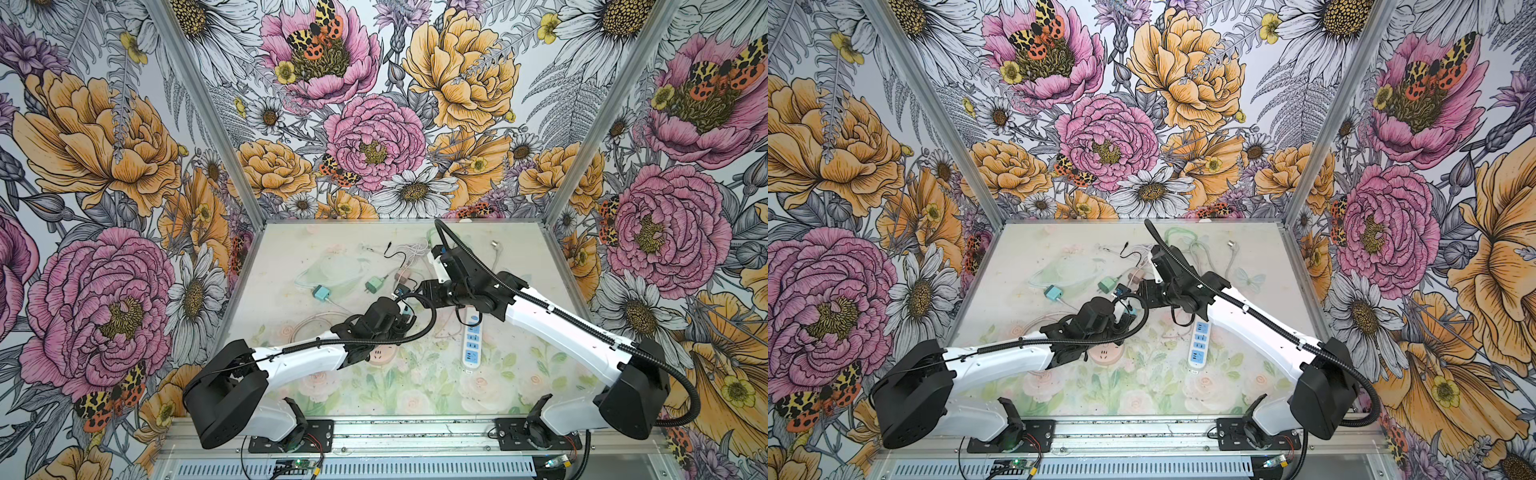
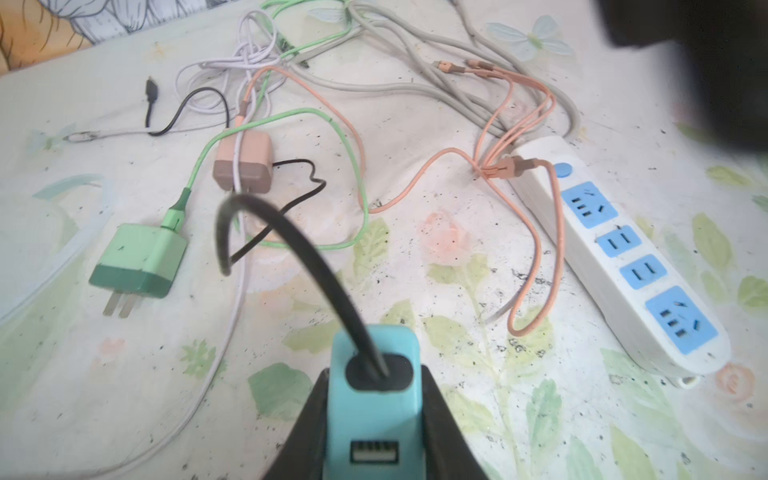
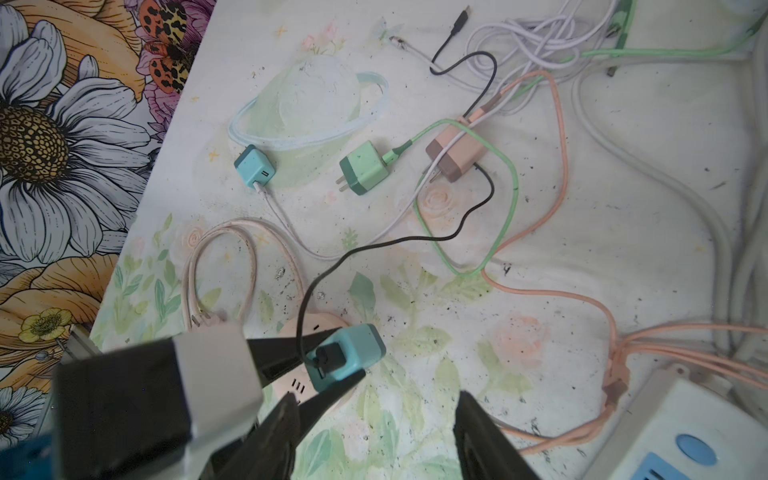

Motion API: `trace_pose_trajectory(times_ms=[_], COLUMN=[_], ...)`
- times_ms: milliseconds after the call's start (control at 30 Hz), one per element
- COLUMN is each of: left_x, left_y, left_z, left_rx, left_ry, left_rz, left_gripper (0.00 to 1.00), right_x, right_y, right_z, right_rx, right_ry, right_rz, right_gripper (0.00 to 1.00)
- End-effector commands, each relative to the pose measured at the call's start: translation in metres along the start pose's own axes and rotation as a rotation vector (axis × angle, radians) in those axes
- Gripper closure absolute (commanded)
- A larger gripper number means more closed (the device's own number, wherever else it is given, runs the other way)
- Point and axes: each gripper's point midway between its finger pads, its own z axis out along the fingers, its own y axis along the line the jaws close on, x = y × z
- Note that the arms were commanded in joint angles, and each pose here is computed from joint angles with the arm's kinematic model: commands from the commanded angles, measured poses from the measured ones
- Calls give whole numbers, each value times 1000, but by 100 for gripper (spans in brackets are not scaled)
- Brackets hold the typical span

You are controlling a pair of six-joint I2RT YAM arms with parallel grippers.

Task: Insert the plug
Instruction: 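Lift teal charger with left gripper while right gripper withdraws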

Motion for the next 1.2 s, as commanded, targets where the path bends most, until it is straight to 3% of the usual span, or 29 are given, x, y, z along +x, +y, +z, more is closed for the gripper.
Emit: trace_pose_trajectory(times_ms=[0, 300, 500, 767, 1167], left_x=[-11, -9, -31, -71, -89], left_y=[18, 95, 123, 124, 108], left_z=[-13, -58, -117, -197, -229], left_rx=[-44, -290, -325, -302, -206], left_ry=[18, 115, 42, -95, -165], left_rz=[-88, -243, -321, -372, -403], left_gripper=[91, 92, 92, 92, 93], right_x=[-15, -21, -16, -2, -4], right_y=[-1, -59, -76, -81, -43], right_z=[-27, -58, -58, -30, 11], right_rx=[-11, 110, 159, 161, 28], right_ry=[-101, -205, -205, -114, -100], right_rz=[-18, 30, 27, 32, -86], right_gripper=[38, 37, 35, 38, 39])
